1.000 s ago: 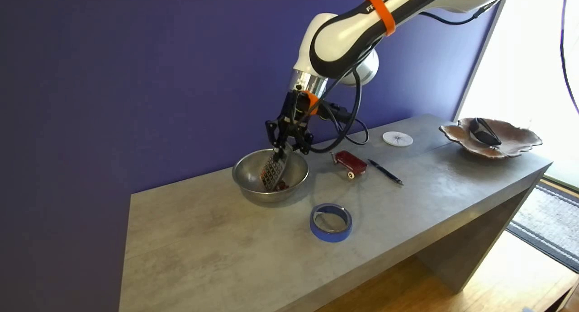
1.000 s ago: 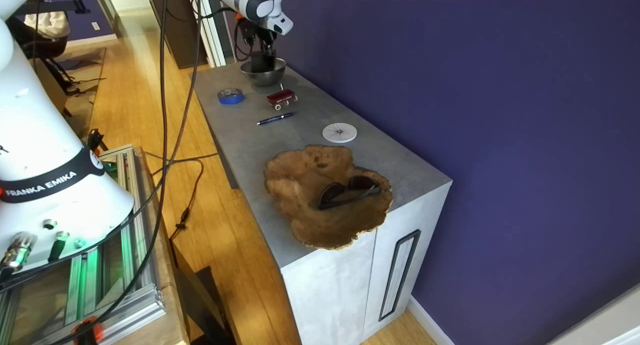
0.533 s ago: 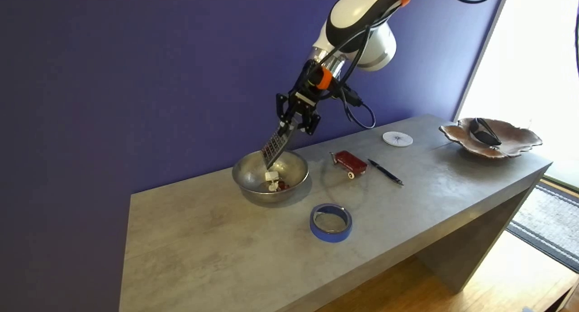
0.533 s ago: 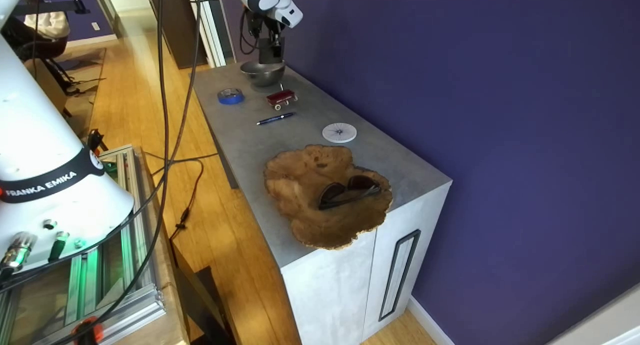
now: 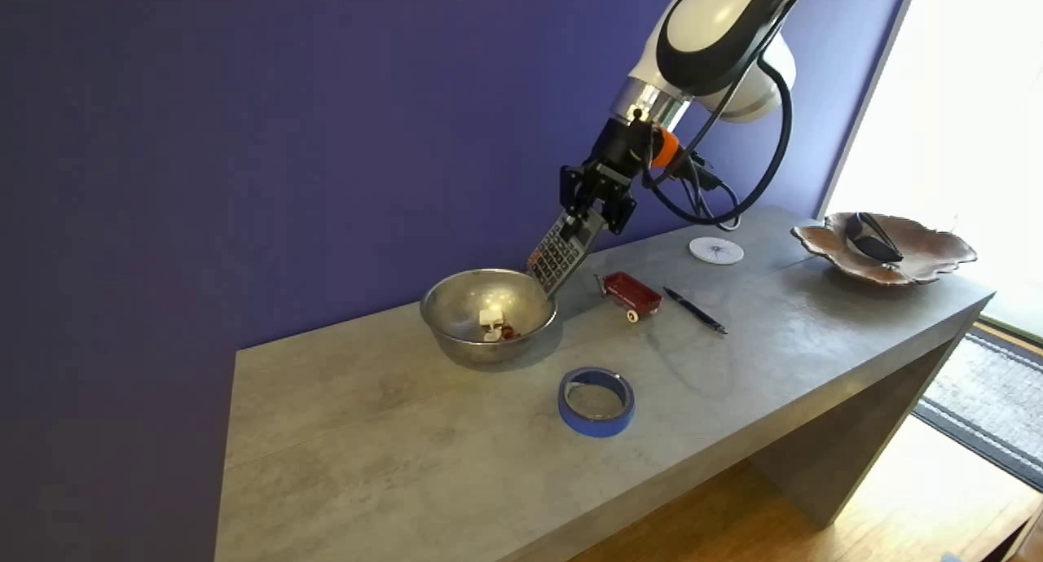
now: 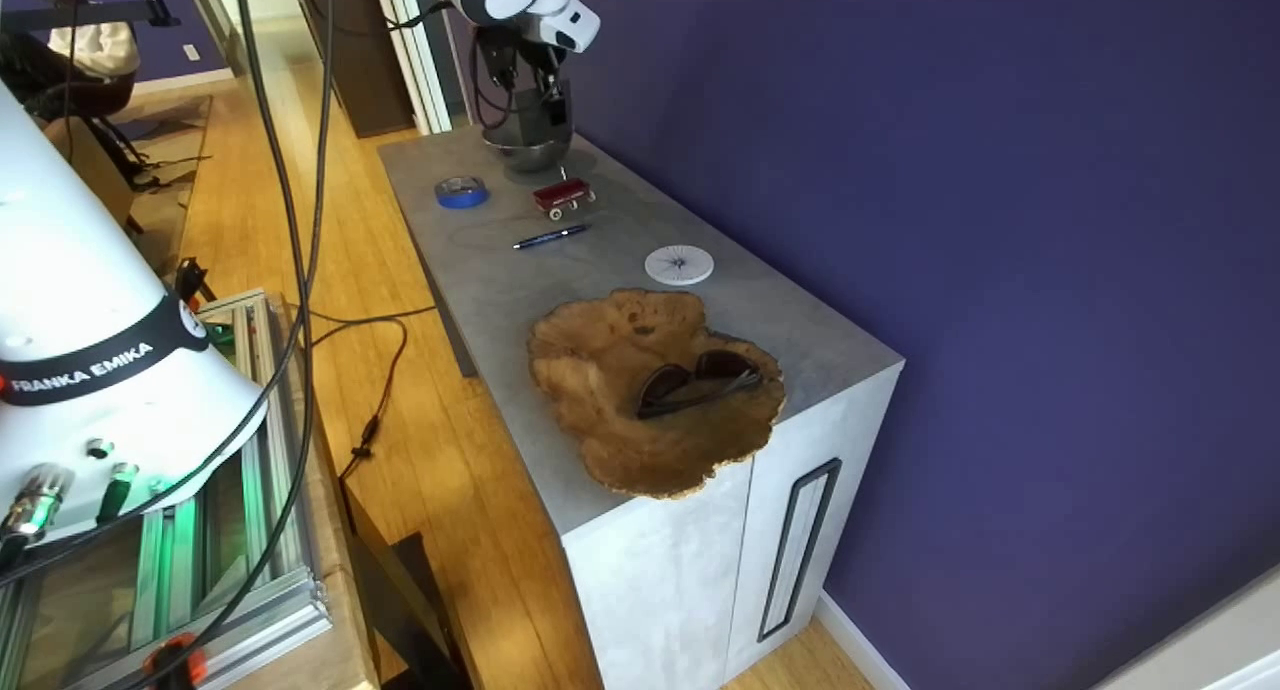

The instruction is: Pick up the calculator and put it on the right side of the table

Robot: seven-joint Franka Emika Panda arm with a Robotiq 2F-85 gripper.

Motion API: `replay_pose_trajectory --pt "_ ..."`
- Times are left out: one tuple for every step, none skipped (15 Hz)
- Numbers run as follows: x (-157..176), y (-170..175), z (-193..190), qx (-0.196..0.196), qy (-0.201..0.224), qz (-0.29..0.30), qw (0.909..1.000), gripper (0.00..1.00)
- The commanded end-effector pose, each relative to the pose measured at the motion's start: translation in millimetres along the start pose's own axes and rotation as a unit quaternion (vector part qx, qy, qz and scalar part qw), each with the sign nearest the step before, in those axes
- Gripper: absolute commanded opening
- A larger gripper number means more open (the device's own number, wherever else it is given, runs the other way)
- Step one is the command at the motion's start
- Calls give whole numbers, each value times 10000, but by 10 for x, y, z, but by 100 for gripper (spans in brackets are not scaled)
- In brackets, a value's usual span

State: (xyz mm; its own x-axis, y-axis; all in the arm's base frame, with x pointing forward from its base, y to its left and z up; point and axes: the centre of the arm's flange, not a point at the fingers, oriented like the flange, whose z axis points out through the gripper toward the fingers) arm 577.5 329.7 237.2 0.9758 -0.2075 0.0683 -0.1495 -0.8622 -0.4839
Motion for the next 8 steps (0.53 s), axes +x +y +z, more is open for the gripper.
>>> replay_pose_trajectory --pt "-38 45 -35 -20 60 19 10000 18" --pt "-65 69 -59 -40 80 22 10000 18" --pt "-79 77 -78 -51 85 23 9999 4" --pt "-57 141 -240 169 -72 -36 9998 4" --pt "-45 209 -366 356 -83 -20 9993 4" --pt "-42 272 -470 586 -139 -14 9982 4" --pt "-29 286 -548 819 -194 -66 9964 4" --pt "-16 329 -635 1060 -234 -130 9940 4"
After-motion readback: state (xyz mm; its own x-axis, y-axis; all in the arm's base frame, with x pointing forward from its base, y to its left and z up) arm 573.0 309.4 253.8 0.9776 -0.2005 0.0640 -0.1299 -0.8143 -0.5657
